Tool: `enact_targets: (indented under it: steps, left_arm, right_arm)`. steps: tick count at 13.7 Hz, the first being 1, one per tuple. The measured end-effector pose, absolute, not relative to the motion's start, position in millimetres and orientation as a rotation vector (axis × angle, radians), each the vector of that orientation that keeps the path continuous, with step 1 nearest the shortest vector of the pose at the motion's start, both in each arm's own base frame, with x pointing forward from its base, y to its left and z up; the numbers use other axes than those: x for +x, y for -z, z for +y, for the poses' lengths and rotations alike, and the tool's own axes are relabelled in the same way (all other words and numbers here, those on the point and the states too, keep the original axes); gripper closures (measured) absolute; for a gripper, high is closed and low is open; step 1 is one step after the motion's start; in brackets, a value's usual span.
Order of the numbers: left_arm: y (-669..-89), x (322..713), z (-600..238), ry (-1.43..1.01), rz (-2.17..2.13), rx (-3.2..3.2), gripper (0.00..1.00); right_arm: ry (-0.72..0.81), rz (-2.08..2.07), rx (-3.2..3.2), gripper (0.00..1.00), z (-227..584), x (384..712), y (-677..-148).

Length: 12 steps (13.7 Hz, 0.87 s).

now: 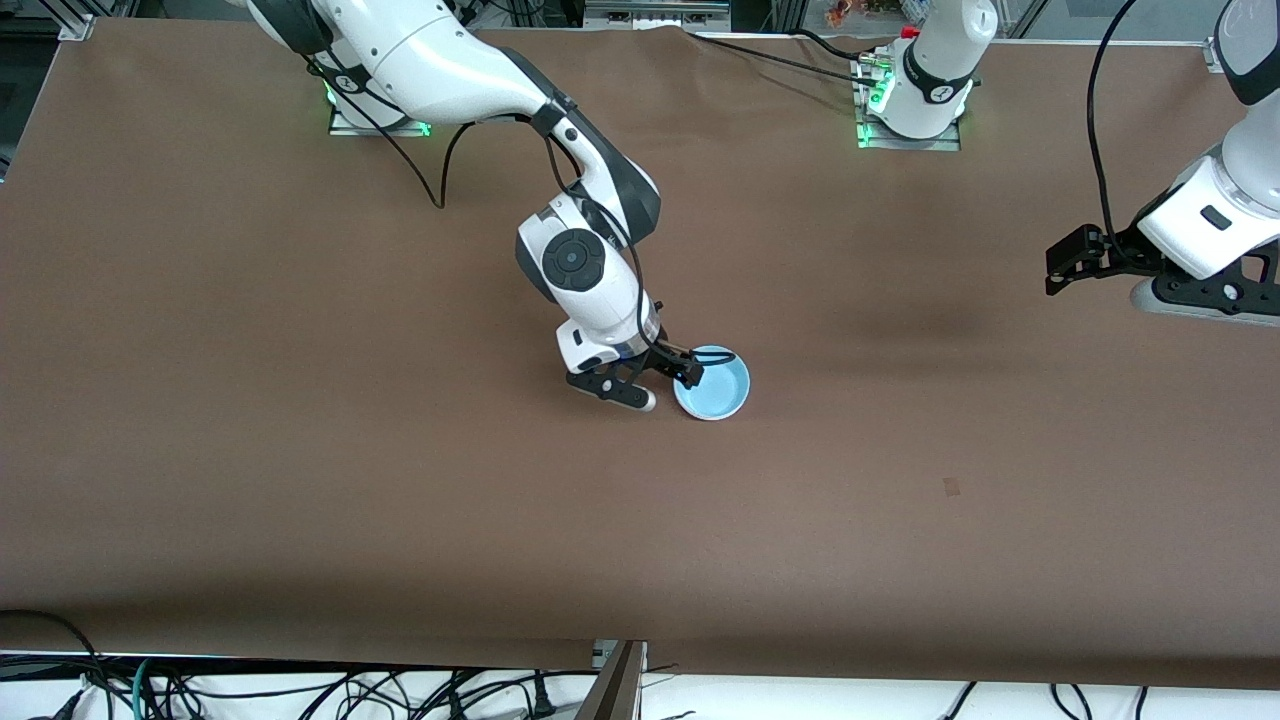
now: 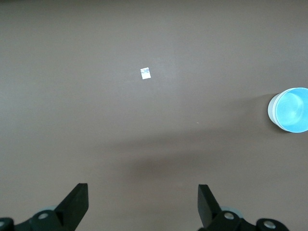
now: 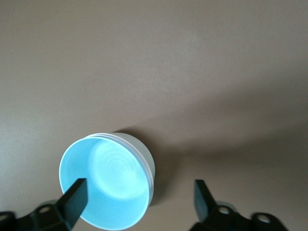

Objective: Stack pink and blue bowls on white bowl

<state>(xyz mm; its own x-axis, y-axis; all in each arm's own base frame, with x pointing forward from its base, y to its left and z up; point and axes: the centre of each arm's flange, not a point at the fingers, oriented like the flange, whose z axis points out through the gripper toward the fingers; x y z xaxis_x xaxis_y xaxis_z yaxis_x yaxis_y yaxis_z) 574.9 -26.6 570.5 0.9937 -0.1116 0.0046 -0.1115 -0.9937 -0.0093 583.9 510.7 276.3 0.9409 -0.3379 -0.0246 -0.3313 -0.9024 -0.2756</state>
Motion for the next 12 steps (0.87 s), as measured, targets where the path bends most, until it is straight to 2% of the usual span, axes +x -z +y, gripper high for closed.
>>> enact_targets:
  steps: [3,8,12]
  left_arm:
    - [-571,575,-27,0.008,0.175,-3.128,0.0]
    - [-570,575,-27,0.008,0.175,-3.128,0.0]
    - [-570,575,-27,0.008,0.175,-3.128,0.0]
  right_arm:
    - [0.031,0.263,-2.937,0.0,478,603,-295]
    - [-0.106,-0.095,-3.11,0.0,390,636,-319]
    - [-0.157,-0.215,-3.113,0.0,314,663,-336]
